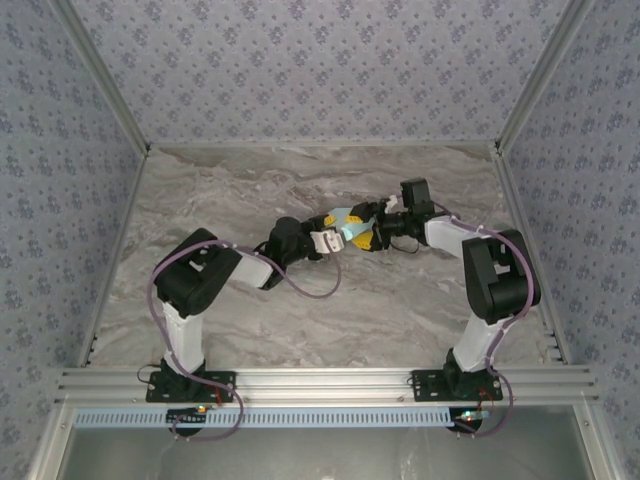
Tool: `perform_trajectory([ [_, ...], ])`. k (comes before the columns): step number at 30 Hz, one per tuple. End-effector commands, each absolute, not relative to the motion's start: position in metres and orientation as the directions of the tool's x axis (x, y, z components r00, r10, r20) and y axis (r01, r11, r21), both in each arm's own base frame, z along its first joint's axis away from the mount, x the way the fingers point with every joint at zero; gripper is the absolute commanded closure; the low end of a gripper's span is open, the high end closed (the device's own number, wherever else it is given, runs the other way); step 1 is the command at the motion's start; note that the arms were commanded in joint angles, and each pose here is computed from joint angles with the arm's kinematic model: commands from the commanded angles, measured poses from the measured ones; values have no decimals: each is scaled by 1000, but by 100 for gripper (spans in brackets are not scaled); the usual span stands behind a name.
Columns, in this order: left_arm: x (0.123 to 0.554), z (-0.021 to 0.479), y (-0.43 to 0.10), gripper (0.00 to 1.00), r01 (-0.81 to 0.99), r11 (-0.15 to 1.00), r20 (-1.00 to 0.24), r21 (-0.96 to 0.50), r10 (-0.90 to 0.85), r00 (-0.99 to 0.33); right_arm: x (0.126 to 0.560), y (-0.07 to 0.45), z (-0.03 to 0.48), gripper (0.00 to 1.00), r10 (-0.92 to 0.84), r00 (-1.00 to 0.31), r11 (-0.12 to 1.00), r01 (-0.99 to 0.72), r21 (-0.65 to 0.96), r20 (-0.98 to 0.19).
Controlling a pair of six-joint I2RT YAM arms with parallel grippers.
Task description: Fold the paper box
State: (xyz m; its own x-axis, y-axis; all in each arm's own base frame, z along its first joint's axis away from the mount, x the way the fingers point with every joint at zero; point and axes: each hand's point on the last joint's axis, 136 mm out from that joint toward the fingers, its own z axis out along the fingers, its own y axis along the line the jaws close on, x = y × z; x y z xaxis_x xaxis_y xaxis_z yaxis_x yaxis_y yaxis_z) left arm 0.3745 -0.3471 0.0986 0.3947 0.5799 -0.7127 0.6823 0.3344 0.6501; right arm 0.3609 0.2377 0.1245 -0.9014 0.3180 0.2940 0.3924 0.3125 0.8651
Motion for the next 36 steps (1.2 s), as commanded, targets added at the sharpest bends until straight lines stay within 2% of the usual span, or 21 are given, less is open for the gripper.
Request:
perform_trajectory([
  [1,371,92,-336,52,726,332,-726,603,604,327,357,235,139,30,301,-909,302,376,876,286],
  [6,364,96,-329,52,770,310,-721,558,641,264,360,213,154,22,337,-918,327,322,888,209],
  [9,348,96,-325,52,871,224,-708,436,684,178,361,199,173,20,297,-950,349,199,916,93],
  [13,328,95,-308,52,940,159,-612,303,788,64,363,168,170,20,295,-949,538,66,840,-115],
  [16,315,99,-292,51,952,175,-563,252,827,-3,375,152,168,20,282,-910,636,-60,770,-304],
  [18,310,106,-285,51,953,194,-544,231,838,-39,380,149,168,20,216,-874,701,-172,692,-436],
  [21,298,118,-280,51,963,187,-510,196,858,-63,385,152,170,20,28,-767,800,-367,475,-641],
  [23,293,121,-274,51,967,178,-471,182,879,-73,387,165,178,19,-63,-622,770,-528,359,-781],
  [25,293,118,-265,53,967,173,-403,188,911,-85,385,173,194,19,-29,-495,712,-620,329,-869],
  [27,291,115,-250,55,967,178,-316,183,942,-113,380,182,204,18,-4,-424,660,-681,316,-906],
  [32,273,114,-244,52,985,149,-262,85,957,-122,373,199,183,19,-135,-460,646,-713,274,-878],
  [36,275,106,-248,49,993,114,-225,15,968,-108,387,179,184,19,-8,-480,704,-626,336,-877],
])
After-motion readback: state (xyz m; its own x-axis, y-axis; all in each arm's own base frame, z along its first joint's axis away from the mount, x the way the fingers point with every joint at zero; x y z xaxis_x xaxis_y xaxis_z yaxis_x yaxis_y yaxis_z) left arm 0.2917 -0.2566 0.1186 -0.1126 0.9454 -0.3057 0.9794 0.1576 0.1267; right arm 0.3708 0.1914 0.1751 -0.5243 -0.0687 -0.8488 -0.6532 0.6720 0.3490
